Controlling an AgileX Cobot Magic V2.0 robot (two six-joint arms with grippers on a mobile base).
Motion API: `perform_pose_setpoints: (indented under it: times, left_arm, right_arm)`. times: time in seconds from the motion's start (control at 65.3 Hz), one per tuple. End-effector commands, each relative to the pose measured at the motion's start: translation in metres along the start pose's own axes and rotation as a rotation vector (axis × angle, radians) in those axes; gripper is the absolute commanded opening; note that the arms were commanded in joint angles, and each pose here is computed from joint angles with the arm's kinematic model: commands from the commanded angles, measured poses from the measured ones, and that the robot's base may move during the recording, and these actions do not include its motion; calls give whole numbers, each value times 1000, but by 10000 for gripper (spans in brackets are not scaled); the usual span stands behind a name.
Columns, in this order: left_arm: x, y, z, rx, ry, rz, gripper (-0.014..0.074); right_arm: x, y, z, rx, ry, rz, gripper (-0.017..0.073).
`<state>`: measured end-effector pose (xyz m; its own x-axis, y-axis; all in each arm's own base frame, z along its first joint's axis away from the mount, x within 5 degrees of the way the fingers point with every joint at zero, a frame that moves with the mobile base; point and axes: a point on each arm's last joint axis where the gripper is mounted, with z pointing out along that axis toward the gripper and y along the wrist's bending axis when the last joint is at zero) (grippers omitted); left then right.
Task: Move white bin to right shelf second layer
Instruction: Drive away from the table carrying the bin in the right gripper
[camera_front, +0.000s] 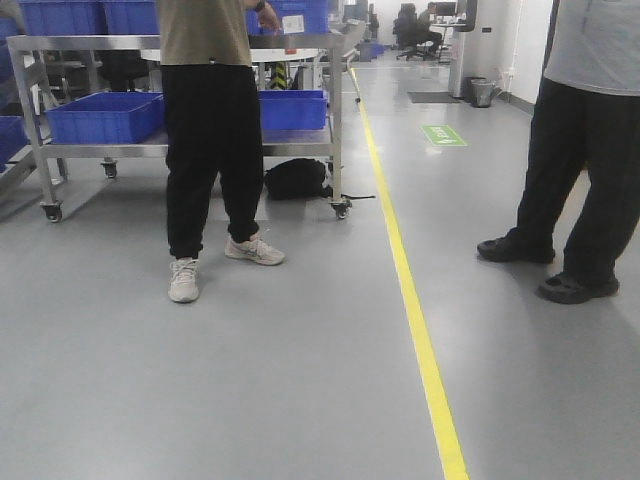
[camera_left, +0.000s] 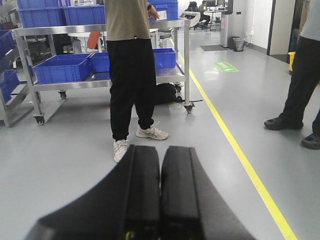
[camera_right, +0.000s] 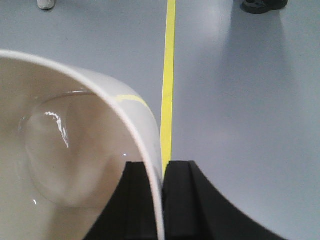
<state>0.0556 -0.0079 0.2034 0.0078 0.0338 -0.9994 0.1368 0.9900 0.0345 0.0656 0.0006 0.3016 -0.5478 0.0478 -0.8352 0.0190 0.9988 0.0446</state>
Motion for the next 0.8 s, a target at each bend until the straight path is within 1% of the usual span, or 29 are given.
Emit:
perform_pose_setpoints:
  times: [0.0, 0.781]
  left_arm:
    - [4, 0, 0, -3, -61, -9, 85]
    - [4, 0, 0, -3, -61, -9, 85]
  right_arm:
    - [-15, 1, -5, -9, -109, -4, 53]
    - [-15, 1, -5, -9, -109, -4, 53]
